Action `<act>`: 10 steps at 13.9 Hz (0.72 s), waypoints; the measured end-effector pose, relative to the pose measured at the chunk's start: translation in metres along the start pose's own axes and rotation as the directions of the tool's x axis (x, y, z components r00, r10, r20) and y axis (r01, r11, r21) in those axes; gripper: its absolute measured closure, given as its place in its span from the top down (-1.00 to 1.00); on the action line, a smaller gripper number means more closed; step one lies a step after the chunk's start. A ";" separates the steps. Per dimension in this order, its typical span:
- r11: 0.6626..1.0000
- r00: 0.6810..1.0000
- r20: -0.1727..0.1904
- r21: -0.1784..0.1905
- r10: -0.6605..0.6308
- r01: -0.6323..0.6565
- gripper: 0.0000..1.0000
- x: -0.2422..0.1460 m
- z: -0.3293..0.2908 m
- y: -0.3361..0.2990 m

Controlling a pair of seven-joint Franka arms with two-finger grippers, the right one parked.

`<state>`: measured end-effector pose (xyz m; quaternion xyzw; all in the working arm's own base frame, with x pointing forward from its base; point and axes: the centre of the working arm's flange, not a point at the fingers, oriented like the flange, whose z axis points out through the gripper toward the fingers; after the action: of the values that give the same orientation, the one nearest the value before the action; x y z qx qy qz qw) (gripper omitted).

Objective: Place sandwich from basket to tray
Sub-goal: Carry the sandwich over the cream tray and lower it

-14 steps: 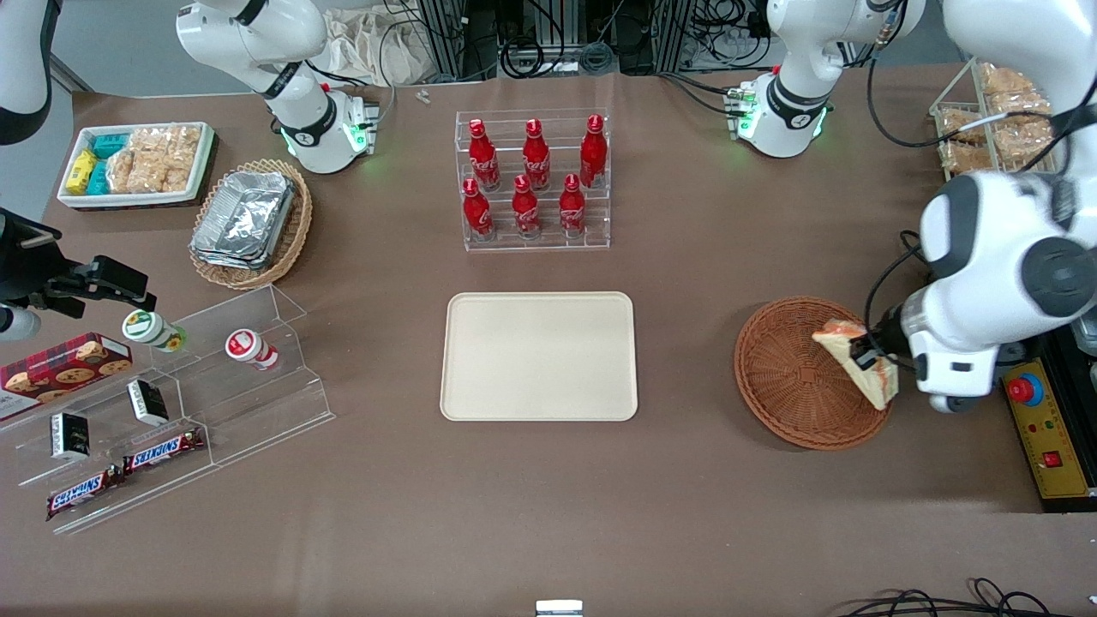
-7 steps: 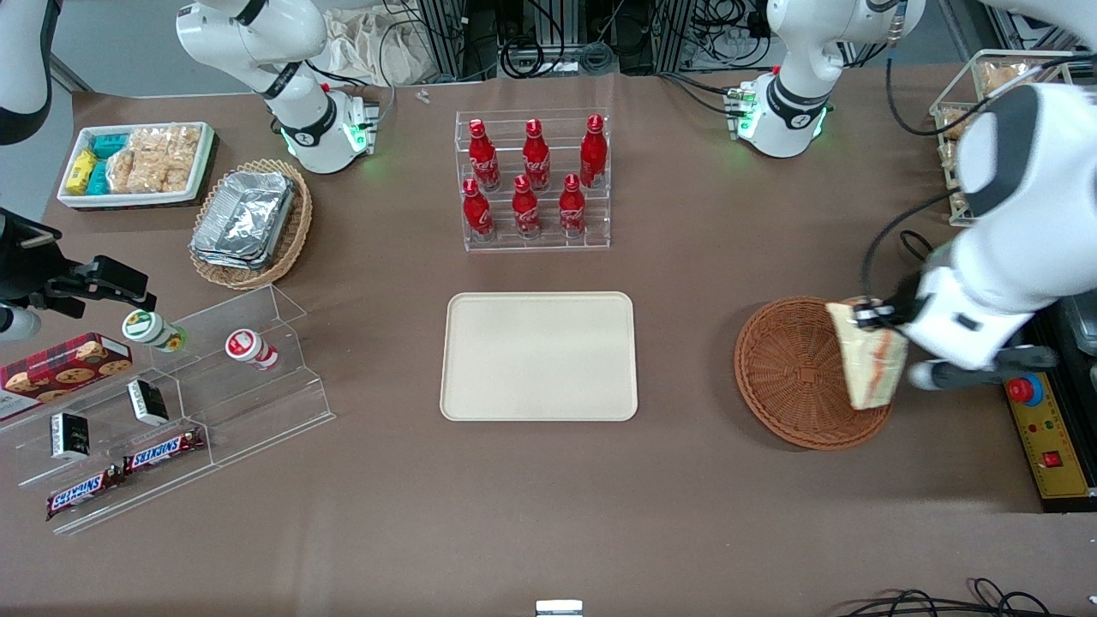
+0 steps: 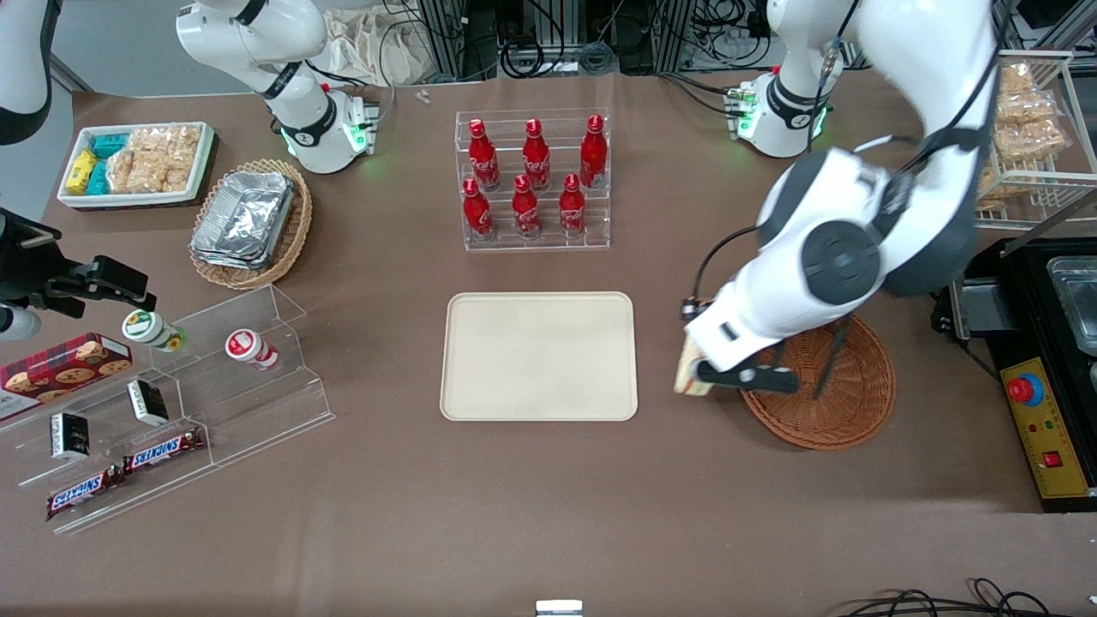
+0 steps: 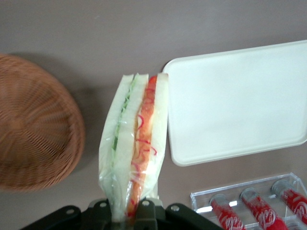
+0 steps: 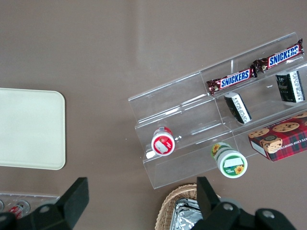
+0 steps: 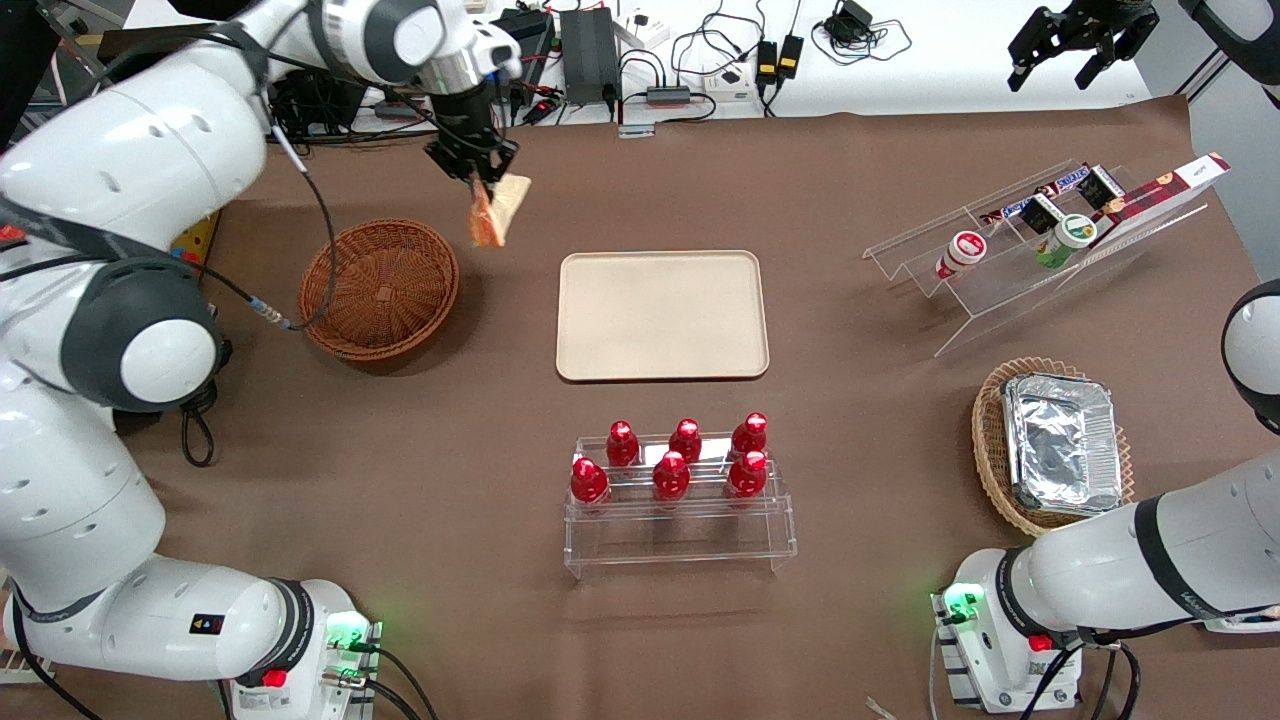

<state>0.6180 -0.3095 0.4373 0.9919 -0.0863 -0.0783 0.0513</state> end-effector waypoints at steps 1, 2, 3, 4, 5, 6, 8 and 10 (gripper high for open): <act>1.000 1.000 -0.002 -0.009 0.009 -0.009 -0.68 0.008 0.023 0.015; 1.000 1.000 -0.006 -0.012 0.002 -0.002 -0.68 0.014 0.049 0.031; 1.000 1.000 -0.014 -0.010 -0.013 0.013 -0.68 0.019 0.076 0.047; 0.999 0.999 -0.022 -0.005 -0.032 0.032 -0.68 0.023 0.104 0.063; 0.999 0.998 -0.030 0.000 -0.051 0.051 -0.68 0.025 0.131 0.079; 0.997 0.997 -0.036 0.006 -0.070 0.071 -0.68 0.025 0.156 0.092; 0.995 0.995 -0.037 0.032 -0.097 0.098 -0.68 0.023 0.198 0.109; 0.990 0.991 -0.031 0.057 -0.128 0.130 -0.68 0.023 0.218 0.111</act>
<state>0.5862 -0.4419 0.2324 0.9974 -0.0236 -0.0654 0.0181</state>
